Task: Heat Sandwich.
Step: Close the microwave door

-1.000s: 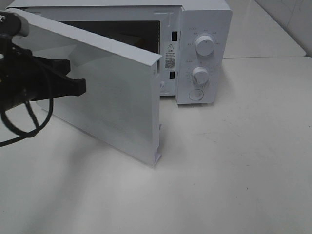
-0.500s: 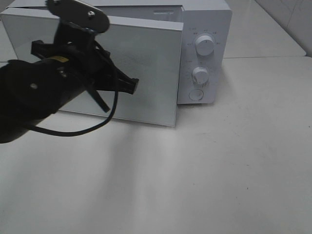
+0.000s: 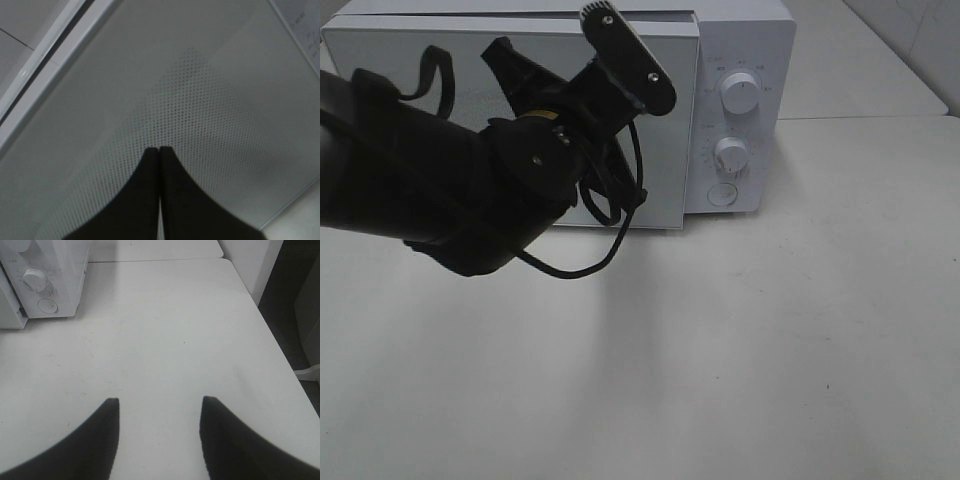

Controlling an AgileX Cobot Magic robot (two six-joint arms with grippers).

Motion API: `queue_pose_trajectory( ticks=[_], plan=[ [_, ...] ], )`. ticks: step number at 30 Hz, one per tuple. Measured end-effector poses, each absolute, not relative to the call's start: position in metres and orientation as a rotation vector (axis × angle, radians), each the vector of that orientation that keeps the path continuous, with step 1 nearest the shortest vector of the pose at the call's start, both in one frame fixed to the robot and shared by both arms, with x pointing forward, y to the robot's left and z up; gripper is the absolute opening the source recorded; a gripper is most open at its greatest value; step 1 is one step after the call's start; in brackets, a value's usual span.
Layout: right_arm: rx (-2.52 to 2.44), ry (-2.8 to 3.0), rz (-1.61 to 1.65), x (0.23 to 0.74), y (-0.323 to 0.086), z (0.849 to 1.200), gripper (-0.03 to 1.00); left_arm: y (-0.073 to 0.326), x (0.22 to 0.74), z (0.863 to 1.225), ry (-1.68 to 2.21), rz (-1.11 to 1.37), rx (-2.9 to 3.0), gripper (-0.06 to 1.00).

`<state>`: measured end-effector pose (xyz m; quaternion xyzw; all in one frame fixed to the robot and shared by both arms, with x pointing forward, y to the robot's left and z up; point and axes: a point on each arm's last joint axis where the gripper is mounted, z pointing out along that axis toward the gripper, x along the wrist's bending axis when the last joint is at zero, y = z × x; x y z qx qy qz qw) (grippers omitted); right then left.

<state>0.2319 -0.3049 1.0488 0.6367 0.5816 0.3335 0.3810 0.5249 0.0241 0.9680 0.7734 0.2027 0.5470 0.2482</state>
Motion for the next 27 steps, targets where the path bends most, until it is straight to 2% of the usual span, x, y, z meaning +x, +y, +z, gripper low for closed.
queue_pose_trajectory(
  ticks=[7,16,27],
  plan=[
    [1.625,1.484,0.851,0.232,-0.305,1.049,0.51,0.011,0.535,0.952,0.365,1.595,2.227,0.0],
    [1.625,1.484,0.851,0.232,-0.305,1.049,0.51,0.003,0.544,0.949,0.262,1.673,2.254,0.0],
    [1.625,1.484,0.851,0.232,-0.305,1.049,0.51,0.013,0.557,0.945,0.241,1.693,2.272,0.0]
  ],
)
